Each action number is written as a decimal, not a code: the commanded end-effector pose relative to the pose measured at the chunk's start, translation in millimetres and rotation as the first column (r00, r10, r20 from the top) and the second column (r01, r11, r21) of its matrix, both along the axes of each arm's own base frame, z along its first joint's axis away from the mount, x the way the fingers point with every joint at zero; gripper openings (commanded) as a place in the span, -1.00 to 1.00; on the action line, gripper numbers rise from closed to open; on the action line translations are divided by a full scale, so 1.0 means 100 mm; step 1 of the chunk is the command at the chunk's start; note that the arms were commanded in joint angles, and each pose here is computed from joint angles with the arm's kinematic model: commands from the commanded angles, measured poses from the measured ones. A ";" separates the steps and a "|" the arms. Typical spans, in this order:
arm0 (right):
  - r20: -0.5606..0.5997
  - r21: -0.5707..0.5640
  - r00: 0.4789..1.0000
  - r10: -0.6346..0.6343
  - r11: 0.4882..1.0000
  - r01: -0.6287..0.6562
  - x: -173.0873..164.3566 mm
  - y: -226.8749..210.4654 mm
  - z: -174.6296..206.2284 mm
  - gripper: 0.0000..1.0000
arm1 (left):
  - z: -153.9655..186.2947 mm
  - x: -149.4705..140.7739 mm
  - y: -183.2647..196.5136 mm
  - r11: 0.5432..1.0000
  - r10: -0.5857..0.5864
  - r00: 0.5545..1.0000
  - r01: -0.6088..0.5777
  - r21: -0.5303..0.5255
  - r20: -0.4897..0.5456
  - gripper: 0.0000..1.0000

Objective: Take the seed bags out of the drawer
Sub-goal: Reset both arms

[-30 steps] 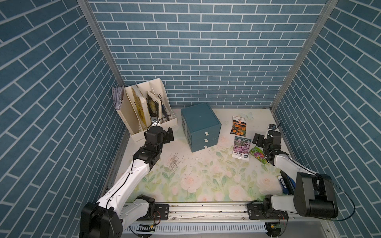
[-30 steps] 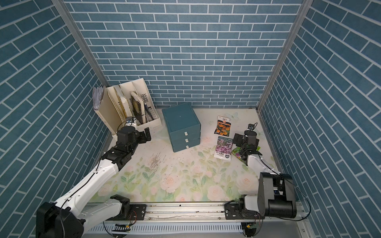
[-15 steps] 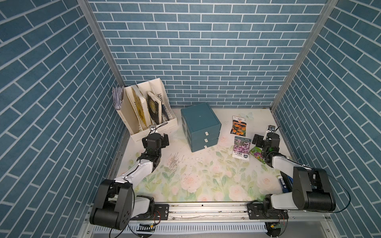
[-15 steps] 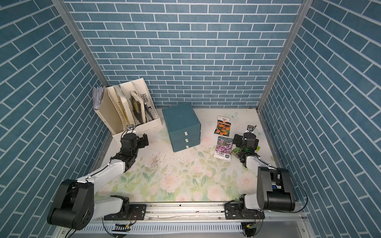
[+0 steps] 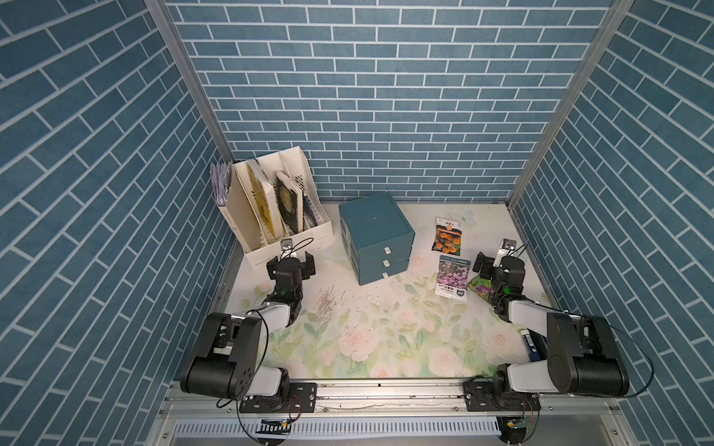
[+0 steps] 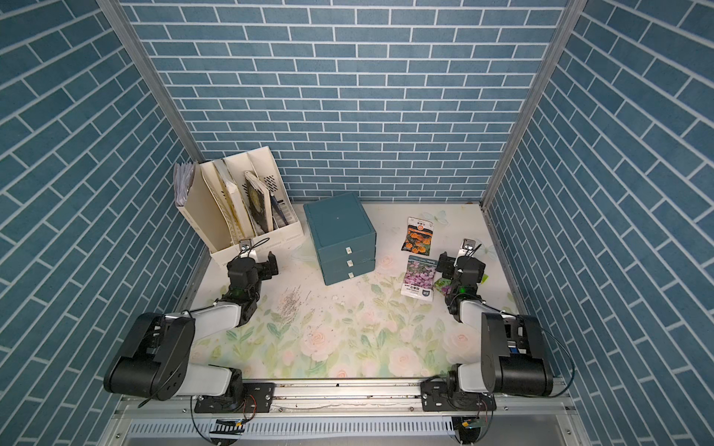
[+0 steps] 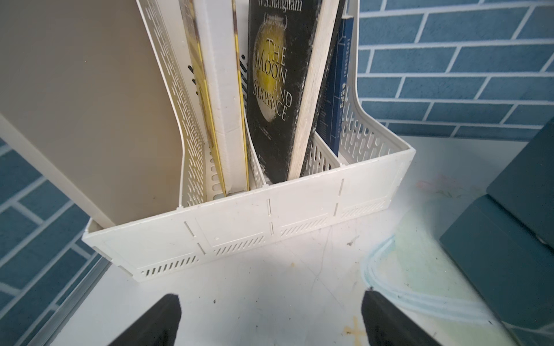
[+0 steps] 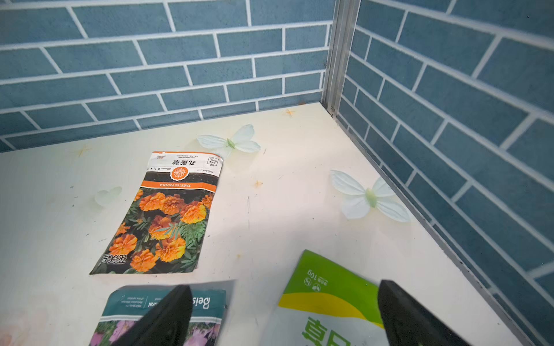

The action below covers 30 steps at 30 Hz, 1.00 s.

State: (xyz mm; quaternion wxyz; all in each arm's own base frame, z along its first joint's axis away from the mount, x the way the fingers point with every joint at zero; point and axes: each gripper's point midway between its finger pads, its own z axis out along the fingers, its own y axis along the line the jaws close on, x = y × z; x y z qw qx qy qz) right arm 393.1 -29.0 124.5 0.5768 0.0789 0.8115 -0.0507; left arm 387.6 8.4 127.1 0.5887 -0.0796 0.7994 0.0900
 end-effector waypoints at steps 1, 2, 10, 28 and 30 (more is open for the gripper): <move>0.076 -0.038 0.997 -0.008 0.999 0.011 0.02 -0.05 0.14 1.00 | 0.10 -0.03 0.06 1.000 0.001 0.997 -0.001 0.005 0.078 0.98; 0.081 -0.038 0.997 -0.007 0.999 0.010 0.02 -0.04 0.14 1.00 | 0.10 -0.04 0.06 1.000 -0.001 0.996 0.000 0.007 0.085 0.97; 0.114 -0.046 0.993 0.010 0.999 -0.005 -0.04 -0.02 0.11 1.00 | 0.15 -0.09 0.08 0.999 -0.015 0.991 0.010 0.035 0.134 0.97; 0.182 -0.122 0.976 0.116 0.988 -0.094 -0.19 0.24 0.04 1.00 | 0.10 -0.16 0.15 1.000 0.006 0.982 -0.010 0.019 0.188 0.99; 0.180 -0.124 0.977 0.117 0.988 -0.095 -0.19 0.25 0.04 1.00 | 0.08 -0.17 0.19 1.000 0.021 0.982 -0.022 0.003 0.188 0.99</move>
